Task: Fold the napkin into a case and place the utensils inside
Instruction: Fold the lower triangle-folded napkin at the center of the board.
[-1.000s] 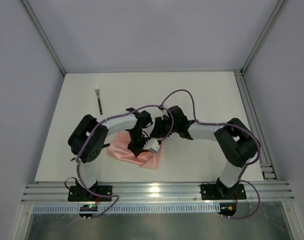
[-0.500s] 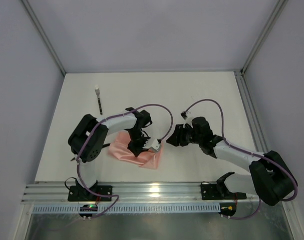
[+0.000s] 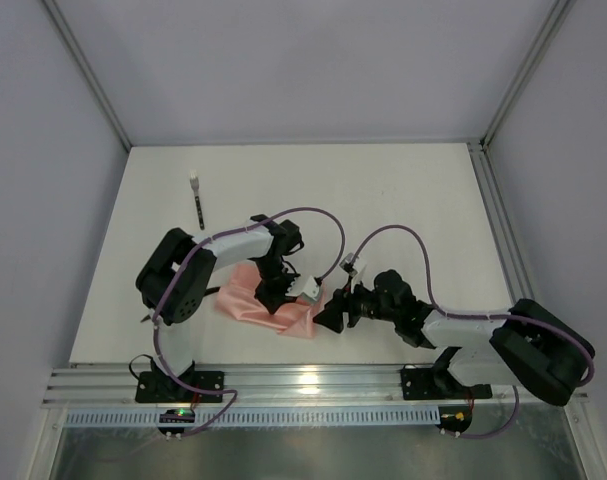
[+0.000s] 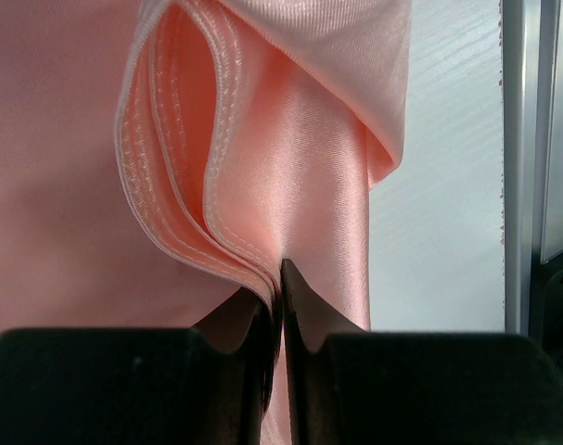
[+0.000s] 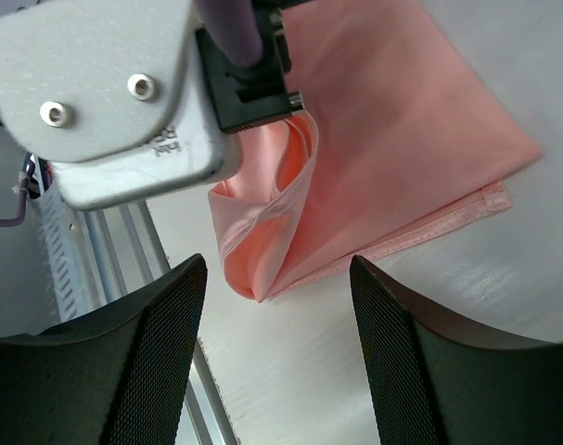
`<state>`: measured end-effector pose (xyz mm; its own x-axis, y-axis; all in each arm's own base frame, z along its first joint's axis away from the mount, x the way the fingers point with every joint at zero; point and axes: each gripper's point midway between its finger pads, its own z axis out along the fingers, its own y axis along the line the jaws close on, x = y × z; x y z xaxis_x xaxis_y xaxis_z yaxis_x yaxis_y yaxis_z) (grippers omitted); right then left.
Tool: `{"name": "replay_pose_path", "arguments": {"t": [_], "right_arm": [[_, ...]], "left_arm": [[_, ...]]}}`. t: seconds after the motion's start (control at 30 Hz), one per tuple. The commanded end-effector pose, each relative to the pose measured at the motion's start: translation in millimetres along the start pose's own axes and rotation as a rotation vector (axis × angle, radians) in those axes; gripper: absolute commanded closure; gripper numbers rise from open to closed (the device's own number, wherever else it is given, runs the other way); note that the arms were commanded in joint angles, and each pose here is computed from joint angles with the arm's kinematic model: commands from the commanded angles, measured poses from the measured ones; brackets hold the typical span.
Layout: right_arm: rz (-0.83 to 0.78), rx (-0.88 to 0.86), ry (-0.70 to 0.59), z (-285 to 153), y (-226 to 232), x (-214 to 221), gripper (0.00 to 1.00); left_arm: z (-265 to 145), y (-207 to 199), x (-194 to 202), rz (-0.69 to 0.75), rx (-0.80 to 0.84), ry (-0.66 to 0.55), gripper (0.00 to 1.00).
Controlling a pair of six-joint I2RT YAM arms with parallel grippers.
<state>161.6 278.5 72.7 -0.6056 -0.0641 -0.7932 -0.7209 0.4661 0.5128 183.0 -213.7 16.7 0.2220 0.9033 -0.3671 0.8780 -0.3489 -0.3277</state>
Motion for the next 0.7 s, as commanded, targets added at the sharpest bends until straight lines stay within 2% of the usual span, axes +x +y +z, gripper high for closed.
{"name": "replay_pose_path", "arguments": {"t": [0.0, 0.33, 0.67], "right_arm": [[-0.047, -0.069, -0.114, 12.8, 11.8, -24.6, 0.32], [-0.015, -0.180, -0.079, 29.8, 19.2, -9.1, 0.32], [-0.072, -0.147, -0.016, 16.5, 15.9, 3.5, 0.32]], "left_arm": [[5.3, 7.6, 0.5, -0.005, -0.004, -0.008, 0.89], [8.3, 6.7, 2.6, -0.011, 0.007, -0.001, 0.89], [10.2, 5.1, 4.5, -0.015, 0.013, 0.003, 0.90]]}}
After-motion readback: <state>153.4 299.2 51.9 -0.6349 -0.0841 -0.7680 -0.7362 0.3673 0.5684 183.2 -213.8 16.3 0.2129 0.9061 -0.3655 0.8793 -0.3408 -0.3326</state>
